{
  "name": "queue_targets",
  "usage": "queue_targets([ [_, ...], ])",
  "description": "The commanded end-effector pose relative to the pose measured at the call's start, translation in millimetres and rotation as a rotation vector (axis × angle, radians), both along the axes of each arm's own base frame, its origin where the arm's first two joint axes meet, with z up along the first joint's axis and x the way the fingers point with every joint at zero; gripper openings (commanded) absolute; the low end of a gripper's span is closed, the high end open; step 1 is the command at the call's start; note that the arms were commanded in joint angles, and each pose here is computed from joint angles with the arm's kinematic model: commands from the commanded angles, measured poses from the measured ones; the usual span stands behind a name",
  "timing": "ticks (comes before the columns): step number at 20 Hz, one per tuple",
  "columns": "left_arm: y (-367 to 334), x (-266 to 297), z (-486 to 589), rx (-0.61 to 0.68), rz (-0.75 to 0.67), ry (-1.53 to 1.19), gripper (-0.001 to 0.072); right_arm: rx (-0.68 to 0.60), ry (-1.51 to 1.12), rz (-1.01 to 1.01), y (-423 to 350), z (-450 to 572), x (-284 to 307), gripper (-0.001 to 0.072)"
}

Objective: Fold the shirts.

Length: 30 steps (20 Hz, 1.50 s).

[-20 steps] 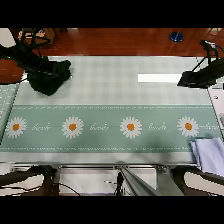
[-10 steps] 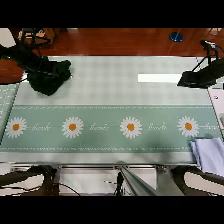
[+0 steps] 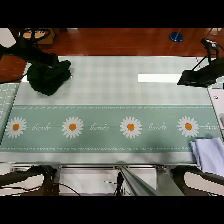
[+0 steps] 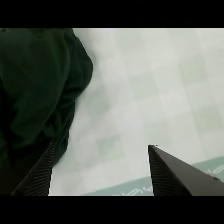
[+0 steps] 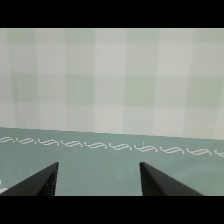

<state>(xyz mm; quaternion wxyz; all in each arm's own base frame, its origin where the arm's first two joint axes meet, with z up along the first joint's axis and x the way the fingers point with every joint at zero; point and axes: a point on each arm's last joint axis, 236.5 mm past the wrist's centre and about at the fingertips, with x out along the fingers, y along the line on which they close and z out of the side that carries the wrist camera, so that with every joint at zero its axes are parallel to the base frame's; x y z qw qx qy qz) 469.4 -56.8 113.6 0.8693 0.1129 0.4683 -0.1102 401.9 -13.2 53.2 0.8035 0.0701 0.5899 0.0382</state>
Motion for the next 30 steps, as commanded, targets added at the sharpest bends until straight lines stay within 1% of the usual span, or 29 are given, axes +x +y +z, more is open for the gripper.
queue_targets([
  [1,-9.8,11.3,8.0,-0.06,0.015,-0.053,0.0719,0.0,-0.008,-0.002,-0.2,0.4,2.1,0.0588],
  [10,-12.5,17.9,7.1,-0.073,0.016,-0.071,0.0718,-0.003,-0.008,-0.002,-0.7,0.3,2.1,0.0588],
  [11,-9.6,19.4,2.9,-0.058,0.017,-0.065,0.0718,-0.009,-0.008,-0.002,-2.1,0.1,2.0,0.0588],
  [12,1.4,22.9,-3.6,-0.008,0.026,-0.061,0.0719,-0.018,-0.006,-0.002,-4.1,-0.4,1.8,0.0588],
  [13,15.7,26.3,-13.8,0.042,0.047,-0.045,0.0719,-0.02,-0.006,-0.002,-4.5,-0.4,1.6,0.0588],
  [15,42.7,32.1,-37.7,0.065,0.121,0.001,0.0719,-0.02,-0.006,-0.002,-4.4,-0.5,1.7,0.0588],
  [20,108.4,39.0,-101.9,0.031,0.316,0.119,0.072,-0.017,-0.005,-0.002,-3.6,-0.6,1.5,0.0588],
  [23,129.0,42.5,-137.9,0.032,0.352,0.165,0.072,-0.017,-0.006,-0.002,-3.8,-0.4,1.7,0.0588],
  [26,133.3,45.4,-170.3,0.034,0.356,0.205,0.0719,-0.017,-0.004,-0.002,-3.6,-0.6,1.3,0.0588],
  [27,132.7,44.0,-180.3,0.035,0.355,0.225,0.0674,-0.017,-0.004,-0.001,-3.7,-0.7,1.2,0.0588],
  [29,131.5,35.1,-189.1,0.04,0.352,0.273,0.0037,-0.017,-0.004,-0.002,-3.8,-0.6,1.3,0.0587],
  [30,132.3,35.5,-186.8,0.04,0.354,0.27,0.003,-0.019,-0.004,-0.002,-4.3,-0.7,1.3,0.0588],
])
